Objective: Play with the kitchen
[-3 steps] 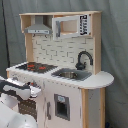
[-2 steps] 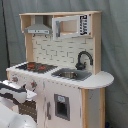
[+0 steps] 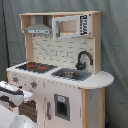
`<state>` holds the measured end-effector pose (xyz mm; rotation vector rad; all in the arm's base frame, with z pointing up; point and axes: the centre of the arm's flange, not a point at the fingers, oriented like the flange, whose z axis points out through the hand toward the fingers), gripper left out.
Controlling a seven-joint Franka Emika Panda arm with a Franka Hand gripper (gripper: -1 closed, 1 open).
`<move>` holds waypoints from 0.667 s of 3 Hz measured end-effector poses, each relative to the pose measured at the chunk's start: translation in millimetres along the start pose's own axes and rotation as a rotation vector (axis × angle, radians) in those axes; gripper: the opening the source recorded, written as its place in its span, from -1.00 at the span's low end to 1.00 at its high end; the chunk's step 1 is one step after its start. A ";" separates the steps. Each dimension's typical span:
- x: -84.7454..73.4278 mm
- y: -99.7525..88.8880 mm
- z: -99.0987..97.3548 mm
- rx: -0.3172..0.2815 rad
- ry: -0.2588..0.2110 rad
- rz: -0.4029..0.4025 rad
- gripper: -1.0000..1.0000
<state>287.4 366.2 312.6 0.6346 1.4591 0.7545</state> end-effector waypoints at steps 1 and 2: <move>-3.9 1.5 -6.0 -0.003 -0.037 -0.035 1.00; 14.8 13.7 -40.1 -0.043 0.024 -0.045 1.00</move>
